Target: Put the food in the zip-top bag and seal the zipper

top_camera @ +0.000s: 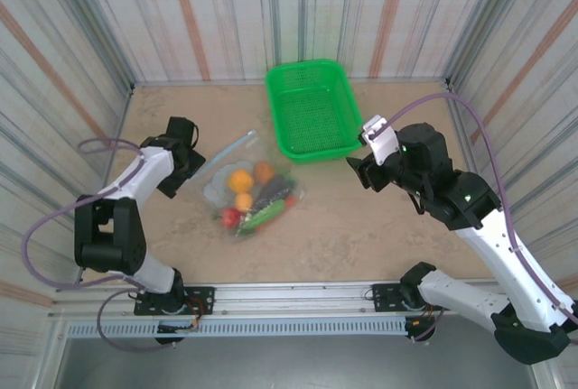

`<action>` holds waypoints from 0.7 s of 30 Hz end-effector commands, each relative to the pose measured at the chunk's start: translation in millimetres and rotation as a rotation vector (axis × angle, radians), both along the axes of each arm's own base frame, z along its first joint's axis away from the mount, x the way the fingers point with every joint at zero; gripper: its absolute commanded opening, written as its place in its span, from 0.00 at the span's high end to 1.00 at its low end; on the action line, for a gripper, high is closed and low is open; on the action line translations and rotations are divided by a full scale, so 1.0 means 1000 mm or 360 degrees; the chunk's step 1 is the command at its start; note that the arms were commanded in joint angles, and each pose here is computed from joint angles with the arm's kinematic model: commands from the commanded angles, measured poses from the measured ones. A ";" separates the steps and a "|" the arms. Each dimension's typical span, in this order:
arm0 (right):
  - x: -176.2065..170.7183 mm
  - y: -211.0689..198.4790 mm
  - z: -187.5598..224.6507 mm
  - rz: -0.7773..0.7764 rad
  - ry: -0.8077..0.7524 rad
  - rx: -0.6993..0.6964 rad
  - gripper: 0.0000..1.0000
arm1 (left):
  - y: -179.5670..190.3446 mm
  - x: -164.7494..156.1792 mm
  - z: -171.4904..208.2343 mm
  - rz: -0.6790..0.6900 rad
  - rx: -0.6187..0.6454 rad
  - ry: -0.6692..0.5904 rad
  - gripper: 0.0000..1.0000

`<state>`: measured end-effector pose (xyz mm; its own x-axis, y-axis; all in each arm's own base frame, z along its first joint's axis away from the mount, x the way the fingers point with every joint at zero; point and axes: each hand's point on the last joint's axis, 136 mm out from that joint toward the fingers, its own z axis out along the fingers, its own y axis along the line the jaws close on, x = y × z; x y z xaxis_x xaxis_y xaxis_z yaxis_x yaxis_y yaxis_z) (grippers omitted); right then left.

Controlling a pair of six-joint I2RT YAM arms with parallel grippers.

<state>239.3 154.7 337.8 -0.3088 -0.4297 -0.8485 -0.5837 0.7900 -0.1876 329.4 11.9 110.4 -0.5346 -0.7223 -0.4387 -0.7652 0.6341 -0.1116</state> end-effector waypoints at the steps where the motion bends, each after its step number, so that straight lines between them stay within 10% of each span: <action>1: 0.008 -0.013 -0.004 -0.0131 0.0011 0.0032 0.12 | 0.035 -0.003 0.090 -0.0060 0.0515 -0.0271 0.01; 11: 0.011 -0.030 -0.019 -0.0213 -0.0286 0.0150 0.01 | -0.068 -0.005 0.229 -0.1190 0.0696 -0.1303 0.01; 21: 0.074 -0.087 -0.106 -0.0710 -0.0314 0.0406 0.01 | -0.073 0.034 0.137 -0.1337 0.0777 -0.1210 0.01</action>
<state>286.0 83.5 227.1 -0.2882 -0.1903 -0.9385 -0.2556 0.9598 -0.1161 346.7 -58.1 264.4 -0.2586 0.0078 -0.9659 0.0029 1.0000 0.0073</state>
